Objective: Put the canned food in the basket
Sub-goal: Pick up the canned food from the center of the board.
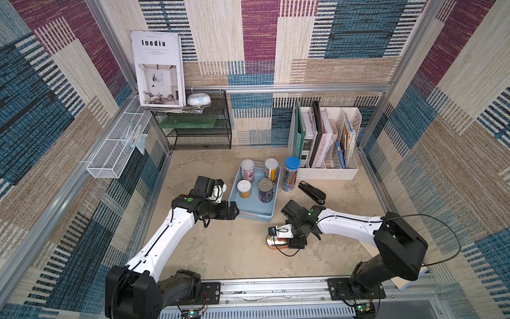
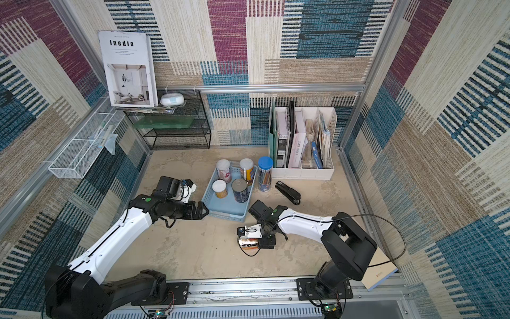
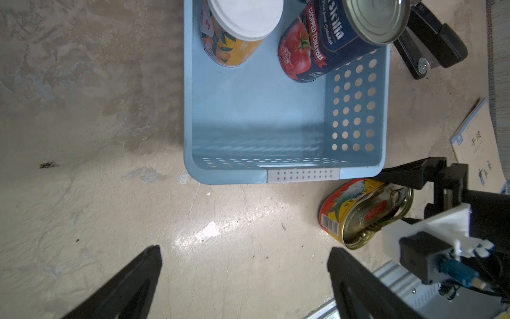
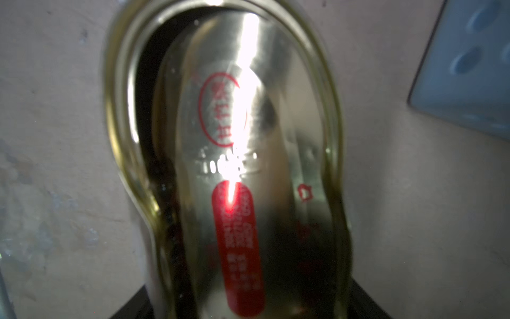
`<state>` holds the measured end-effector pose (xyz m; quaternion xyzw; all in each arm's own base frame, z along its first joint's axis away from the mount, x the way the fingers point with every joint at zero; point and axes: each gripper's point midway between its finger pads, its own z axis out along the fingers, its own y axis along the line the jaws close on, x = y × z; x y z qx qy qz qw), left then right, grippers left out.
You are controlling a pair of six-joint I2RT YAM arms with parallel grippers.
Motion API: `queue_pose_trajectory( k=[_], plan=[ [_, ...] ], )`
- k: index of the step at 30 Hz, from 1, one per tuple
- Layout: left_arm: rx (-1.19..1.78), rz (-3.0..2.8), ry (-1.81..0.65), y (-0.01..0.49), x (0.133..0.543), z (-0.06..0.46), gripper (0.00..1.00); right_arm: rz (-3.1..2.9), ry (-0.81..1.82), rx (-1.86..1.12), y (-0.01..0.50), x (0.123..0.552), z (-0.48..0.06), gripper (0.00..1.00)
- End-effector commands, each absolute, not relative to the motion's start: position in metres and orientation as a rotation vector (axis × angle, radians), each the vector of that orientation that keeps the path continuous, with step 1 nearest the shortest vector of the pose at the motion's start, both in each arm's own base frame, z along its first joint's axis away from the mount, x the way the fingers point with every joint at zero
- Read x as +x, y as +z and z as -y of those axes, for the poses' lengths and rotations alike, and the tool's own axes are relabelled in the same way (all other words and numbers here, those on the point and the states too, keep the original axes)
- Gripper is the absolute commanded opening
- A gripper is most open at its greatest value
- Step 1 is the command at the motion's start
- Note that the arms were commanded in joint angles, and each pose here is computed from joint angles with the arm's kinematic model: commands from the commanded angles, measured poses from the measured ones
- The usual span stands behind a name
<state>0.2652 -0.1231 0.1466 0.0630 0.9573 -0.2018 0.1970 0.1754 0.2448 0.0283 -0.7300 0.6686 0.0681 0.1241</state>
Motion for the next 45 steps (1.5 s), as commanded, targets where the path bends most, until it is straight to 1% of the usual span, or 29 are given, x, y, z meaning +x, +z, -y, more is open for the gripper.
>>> queue_pose_trajectory(
  k=[1, 3, 8, 11, 15, 20, 24, 26, 28, 37, 45],
  plan=[
    [0.197, -2.654, -0.583, 0.152, 0.270, 0.126, 1.00, -1.954, 0.172, -2.131, 0.025, 0.181, -0.242, 0.99],
    [0.195, -2.654, -0.583, 0.152, 0.270, 0.126, 0.99, -1.960, 0.173, -2.135, 0.023, 0.183, -0.242, 0.99],
    [0.194, -2.654, -0.581, 0.152, 0.270, 0.126, 0.99, -1.975, 0.160, -2.136, 0.020, 0.184, -0.241, 0.88],
    [0.194, -2.652, -0.582, 0.152, 0.270, 0.125, 0.99, -1.970, 0.165, -2.108, 0.025, 0.185, -0.243, 0.78],
    [0.191, -2.651, -0.583, 0.153, 0.271, 0.125, 0.99, -1.961, 0.192, -2.079, 0.035, 0.184, -0.247, 0.71],
    [0.190, -2.651, -0.584, 0.153, 0.271, 0.125, 0.99, -1.965, 0.251, -2.061, 0.041, 0.181, -0.253, 0.57],
    [0.188, -2.650, -0.585, 0.153, 0.271, 0.124, 0.99, -1.971, 0.272, -2.059, 0.041, 0.179, -0.254, 0.56],
    [0.188, -2.650, -0.586, 0.153, 0.271, 0.124, 0.99, -1.976, 0.280, -2.054, 0.041, 0.179, -0.255, 0.51],
    [0.190, -2.648, -0.586, 0.153, 0.271, 0.124, 0.99, -1.976, 0.304, -2.042, 0.044, 0.178, -0.259, 0.49],
    [0.185, -2.650, -0.585, 0.152, 0.271, 0.124, 0.99, -1.945, 0.405, -1.932, 0.081, 0.184, -0.281, 0.42],
    [0.175, -2.649, -0.584, 0.153, 0.272, 0.122, 0.99, -1.915, 0.458, -1.847, 0.134, 0.192, -0.297, 0.43]
  ],
)
